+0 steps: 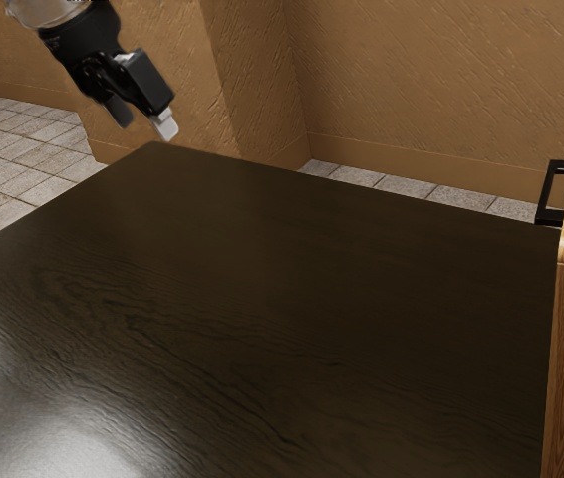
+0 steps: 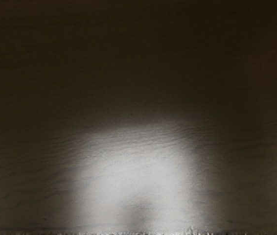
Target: Pull the drawer handle with one arm to open the drawer
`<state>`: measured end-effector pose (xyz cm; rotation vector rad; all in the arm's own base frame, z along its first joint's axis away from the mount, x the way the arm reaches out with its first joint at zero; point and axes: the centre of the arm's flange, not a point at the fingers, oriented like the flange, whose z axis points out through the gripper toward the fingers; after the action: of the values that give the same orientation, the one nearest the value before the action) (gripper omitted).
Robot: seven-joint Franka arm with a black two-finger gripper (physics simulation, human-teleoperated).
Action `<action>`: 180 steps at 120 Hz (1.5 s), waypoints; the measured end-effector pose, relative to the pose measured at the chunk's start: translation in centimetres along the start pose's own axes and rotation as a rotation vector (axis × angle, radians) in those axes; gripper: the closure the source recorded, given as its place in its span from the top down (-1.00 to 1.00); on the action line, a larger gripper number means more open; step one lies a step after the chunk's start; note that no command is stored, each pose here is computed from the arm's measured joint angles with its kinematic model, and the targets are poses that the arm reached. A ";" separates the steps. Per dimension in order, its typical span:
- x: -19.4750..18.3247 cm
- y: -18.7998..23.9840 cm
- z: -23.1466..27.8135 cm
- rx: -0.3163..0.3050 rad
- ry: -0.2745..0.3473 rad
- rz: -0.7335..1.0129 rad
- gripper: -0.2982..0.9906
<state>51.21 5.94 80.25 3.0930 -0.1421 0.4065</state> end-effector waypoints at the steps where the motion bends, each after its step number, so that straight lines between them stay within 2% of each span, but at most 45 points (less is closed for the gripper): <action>1: 0.0 0.0 0.0 0.002 -0.001 0.000 0.54; 16: 0.8 0.7 1.6 0.012 -0.038 0.023 0.54; 41: 1.6 4.9 2.8 0.000 -0.073 0.107 0.54; 65: 1.9 3.2 4.2 0.001 -0.103 0.071 0.54; 80: 2.5 2.9 6.8 -0.008 -0.169 -0.007 0.54; 88: 2.7 3.1 7.3 -0.009 -0.180 -0.049 0.54; 106: 3.8 4.0 9.4 -0.068 -0.143 -0.140 0.54; 117: 5.6 3.1 10.4 -0.098 -0.069 -0.207 0.54; 131: 10.9 1.4 10.9 -0.118 0.053 -0.264 0.54; 142: 13.7 3.0 12.6 -0.142 0.103 -0.271 0.54; 152: 14.7 4.4 13.0 -0.165 0.140 -0.281 0.54; 161: 14.8 5.9 12.7 -0.239 0.147 -0.289 0.54; 180: 14.7 8.8 12.9 -0.389 0.103 -0.327 0.54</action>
<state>67.87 -4.53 71.62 2.6407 0.2525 0.4589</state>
